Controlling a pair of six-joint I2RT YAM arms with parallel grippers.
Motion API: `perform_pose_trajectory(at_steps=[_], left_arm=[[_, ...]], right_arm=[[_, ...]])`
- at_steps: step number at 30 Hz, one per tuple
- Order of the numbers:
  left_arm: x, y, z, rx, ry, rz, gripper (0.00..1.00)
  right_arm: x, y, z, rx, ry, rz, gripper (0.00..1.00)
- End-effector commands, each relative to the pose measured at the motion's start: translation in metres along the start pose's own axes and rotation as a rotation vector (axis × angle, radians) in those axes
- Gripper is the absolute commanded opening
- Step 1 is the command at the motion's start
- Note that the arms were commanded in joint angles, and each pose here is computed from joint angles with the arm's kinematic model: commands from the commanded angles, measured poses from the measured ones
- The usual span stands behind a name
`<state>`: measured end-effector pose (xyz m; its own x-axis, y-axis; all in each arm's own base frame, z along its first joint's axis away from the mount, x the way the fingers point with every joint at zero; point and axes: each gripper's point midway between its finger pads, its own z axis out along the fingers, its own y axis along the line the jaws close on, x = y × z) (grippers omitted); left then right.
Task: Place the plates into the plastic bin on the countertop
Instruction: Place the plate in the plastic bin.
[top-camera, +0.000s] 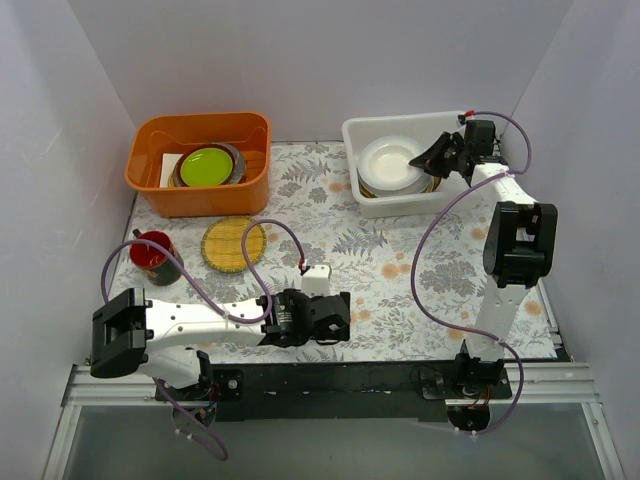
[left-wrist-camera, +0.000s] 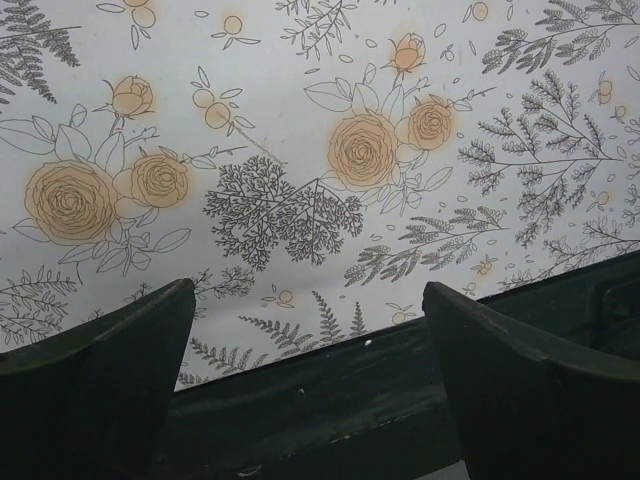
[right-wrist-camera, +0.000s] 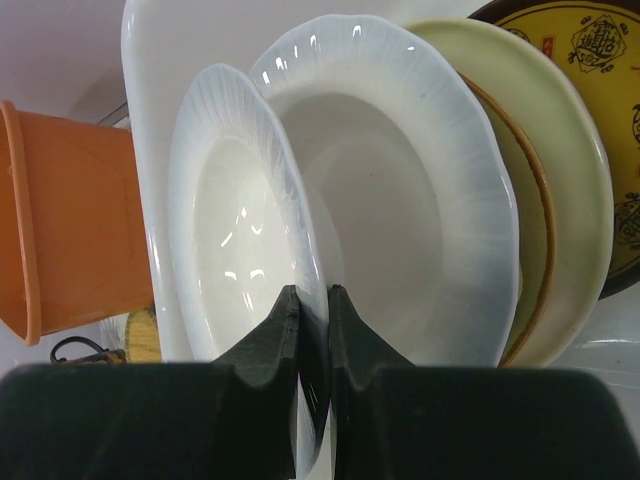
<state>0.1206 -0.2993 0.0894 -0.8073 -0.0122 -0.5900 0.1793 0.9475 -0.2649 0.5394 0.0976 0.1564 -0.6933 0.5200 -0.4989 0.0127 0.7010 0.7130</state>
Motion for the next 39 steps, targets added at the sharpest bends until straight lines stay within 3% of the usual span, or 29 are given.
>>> perform_pose_trajectory(at_steps=[1, 16, 22, 25, 26, 29, 39], left_arm=[[0.001, 0.001, -0.009, 0.021, -0.009, -0.017, 0.98], [0.023, 0.006, -0.008, 0.000, 0.024, -0.014, 0.98], [0.027, 0.005, -0.007, -0.012, 0.028, -0.007, 0.98], [0.025, 0.000, -0.007, -0.008, 0.021, -0.004, 0.98], [0.025, -0.002, -0.007, -0.007, 0.020, -0.002, 0.98], [0.024, -0.001, -0.005, -0.024, 0.012, 0.008, 0.98], [0.015, 0.001, -0.008, -0.063, -0.011, 0.005, 0.98]], right_arm=[[-0.026, 0.021, 0.001, -0.078, -0.071, -0.052, 0.01], [-0.014, -0.015, 0.017, -0.040, -0.051, -0.036, 0.01], [-0.018, -0.019, 0.015, -0.051, -0.052, -0.017, 0.08], [-0.017, -0.020, 0.014, -0.054, -0.046, -0.013, 0.19], [-0.017, -0.020, 0.013, -0.053, -0.048, -0.015, 0.35], [-0.018, -0.018, 0.010, -0.044, -0.052, -0.028, 0.52], [-0.026, -0.008, -0.010, -0.013, -0.064, -0.048, 0.63]])
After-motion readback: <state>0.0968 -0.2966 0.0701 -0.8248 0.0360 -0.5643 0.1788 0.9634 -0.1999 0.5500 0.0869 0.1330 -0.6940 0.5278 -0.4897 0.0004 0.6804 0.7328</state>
